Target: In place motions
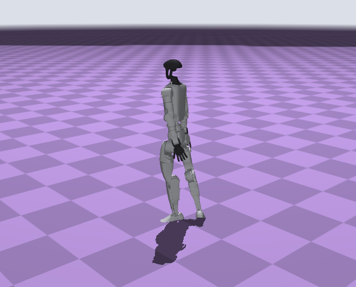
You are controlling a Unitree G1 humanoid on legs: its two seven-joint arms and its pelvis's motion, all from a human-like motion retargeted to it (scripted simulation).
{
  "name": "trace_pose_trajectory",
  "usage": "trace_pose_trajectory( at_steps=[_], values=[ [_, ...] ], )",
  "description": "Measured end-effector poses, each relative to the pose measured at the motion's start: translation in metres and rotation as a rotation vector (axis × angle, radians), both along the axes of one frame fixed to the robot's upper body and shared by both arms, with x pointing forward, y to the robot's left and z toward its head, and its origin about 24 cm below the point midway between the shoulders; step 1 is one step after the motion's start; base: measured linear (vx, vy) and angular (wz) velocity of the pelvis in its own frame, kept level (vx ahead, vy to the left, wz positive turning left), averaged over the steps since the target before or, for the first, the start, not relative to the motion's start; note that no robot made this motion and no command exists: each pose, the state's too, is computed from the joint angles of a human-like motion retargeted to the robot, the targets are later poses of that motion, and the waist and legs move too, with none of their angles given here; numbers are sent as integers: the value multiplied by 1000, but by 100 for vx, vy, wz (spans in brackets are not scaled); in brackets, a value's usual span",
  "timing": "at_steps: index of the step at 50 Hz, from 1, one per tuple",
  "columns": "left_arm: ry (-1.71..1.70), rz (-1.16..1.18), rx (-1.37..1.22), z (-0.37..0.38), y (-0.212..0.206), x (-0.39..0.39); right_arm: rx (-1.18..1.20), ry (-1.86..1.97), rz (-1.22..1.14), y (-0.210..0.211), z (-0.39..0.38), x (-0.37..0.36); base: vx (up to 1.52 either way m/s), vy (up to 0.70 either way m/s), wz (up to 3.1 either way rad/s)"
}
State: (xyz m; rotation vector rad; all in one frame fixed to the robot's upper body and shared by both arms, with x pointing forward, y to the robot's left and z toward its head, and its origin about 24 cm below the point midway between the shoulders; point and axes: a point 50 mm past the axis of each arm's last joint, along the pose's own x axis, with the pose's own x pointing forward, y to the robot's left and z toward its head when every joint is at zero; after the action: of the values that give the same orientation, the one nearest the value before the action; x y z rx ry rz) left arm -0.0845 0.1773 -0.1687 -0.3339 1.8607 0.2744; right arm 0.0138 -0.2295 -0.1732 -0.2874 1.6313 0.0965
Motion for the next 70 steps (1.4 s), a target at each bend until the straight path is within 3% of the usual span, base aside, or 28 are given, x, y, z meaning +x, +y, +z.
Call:
trace_pose_trajectory(
  at_steps=[7, 22, 42, 51, 58, 62, 70],
  values=[
    [29, 41, -47, 1, -19, -10, 90, -110, -40, 16, 0, 30, 22, -28, 227],
    [-302, -225, 10, -8, 32, 94, 131, -3, 187, 25, -3, 22, -2, -21, 140],
    [-156, -247, -75, -10, -11, 56, 137, -98, 228, 27, 1, 51, -4, 9, -63],
    [-140, -341, -11, -7, 19, 58, 125, -156, 139, 18, 6, 69, -19, 15, -294],
    [-141, -405, 81, 2, 70, 79, 87, -296, 71, 10, 15, 100, -61, 21, -227],
    [-136, -501, 170, 10, 97, 98, -25, -242, -81, -10, 12, 79, -56, 45, -237],
    [-249, -372, 151, 0, 68, 111, -244, 96, -304, -46, 15, -17, -30, 34, -252]
  ],
)
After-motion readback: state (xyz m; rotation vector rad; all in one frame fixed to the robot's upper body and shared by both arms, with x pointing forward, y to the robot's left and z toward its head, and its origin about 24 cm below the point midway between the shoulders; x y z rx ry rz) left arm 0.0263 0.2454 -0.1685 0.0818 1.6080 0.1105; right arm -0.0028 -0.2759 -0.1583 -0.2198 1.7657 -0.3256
